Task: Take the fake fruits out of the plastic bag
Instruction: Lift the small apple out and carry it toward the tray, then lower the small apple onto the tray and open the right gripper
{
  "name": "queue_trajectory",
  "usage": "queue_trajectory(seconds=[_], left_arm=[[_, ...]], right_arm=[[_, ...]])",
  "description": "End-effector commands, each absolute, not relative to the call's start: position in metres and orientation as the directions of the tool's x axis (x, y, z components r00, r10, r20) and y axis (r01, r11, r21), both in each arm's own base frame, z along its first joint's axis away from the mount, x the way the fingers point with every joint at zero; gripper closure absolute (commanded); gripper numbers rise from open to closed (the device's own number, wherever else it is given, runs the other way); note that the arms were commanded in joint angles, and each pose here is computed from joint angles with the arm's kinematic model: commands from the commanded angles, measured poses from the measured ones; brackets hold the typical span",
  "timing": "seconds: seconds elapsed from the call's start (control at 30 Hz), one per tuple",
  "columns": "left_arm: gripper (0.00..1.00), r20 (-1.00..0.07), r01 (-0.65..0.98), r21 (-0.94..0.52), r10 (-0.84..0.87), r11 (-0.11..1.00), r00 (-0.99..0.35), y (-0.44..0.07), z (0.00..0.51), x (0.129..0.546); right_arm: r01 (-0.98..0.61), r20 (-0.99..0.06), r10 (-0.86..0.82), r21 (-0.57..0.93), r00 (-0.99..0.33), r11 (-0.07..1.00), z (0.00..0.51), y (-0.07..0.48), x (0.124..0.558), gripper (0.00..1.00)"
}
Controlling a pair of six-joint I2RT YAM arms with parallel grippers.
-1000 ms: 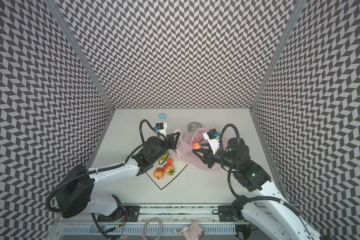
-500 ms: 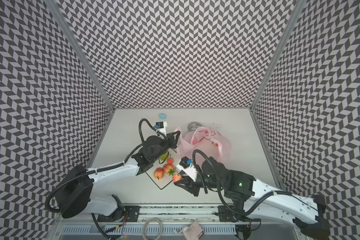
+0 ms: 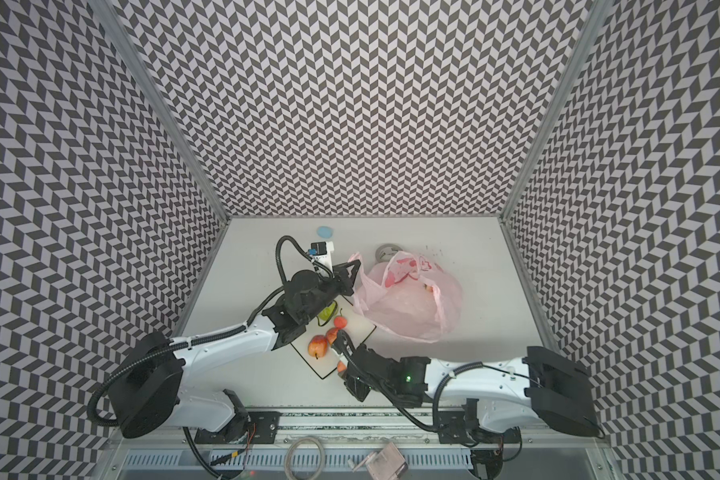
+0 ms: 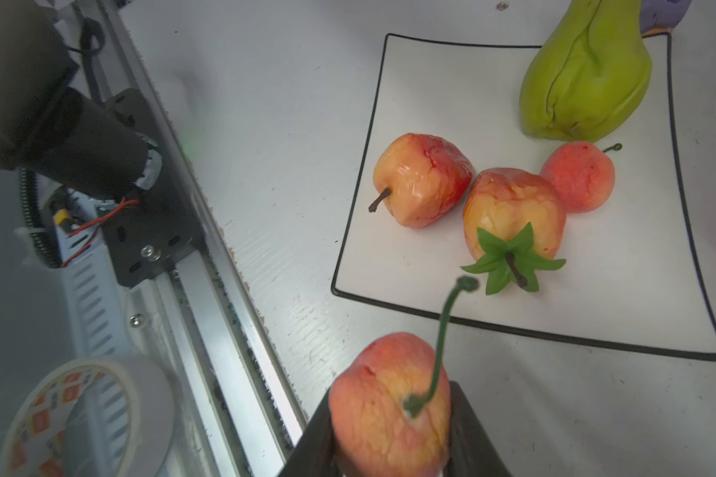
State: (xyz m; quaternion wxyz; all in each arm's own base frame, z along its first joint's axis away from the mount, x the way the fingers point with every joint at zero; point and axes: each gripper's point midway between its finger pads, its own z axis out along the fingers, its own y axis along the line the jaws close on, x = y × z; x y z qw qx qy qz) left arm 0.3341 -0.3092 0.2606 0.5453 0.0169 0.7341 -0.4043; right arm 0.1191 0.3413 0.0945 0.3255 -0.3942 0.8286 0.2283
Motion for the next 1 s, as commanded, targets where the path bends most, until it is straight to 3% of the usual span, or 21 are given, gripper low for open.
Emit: queue_trajectory(seconds=[0.0,0.27,0.6,0.97], left_arm=[[1.0,-0.816,0.473,-0.576,-0.431,0.667,-0.385,-0.303,0.274,0.329],[1.0,-0.82,0.468,-0.57,-0.43,0.675,-0.378,-0.297,0.276,0.326],[1.0,-0.828,0.47,-0.558,-0.419,0.684,-0.373,-0.296,0.276,0.325],[1.0,-0.821,0.466,-0.568,-0.43,0.678,-0.375,-0.295,0.277,0.324]], right_arm=[[-0.746,-0.775,-0.372,0.185,-0.511,0.639,0.107,0.37,0.135,0.67],[-0.653,-0.733,-0.331,0.199,-0.594,0.731,0.08,0.377,0.16,0.66],[-0.62,-0.702,-0.321,0.217,-0.636,0.754,0.068,0.383,0.181,0.62],[-0.641,-0.718,-0.323,0.221,-0.617,0.735,0.081,0.384,0.185,0.31]])
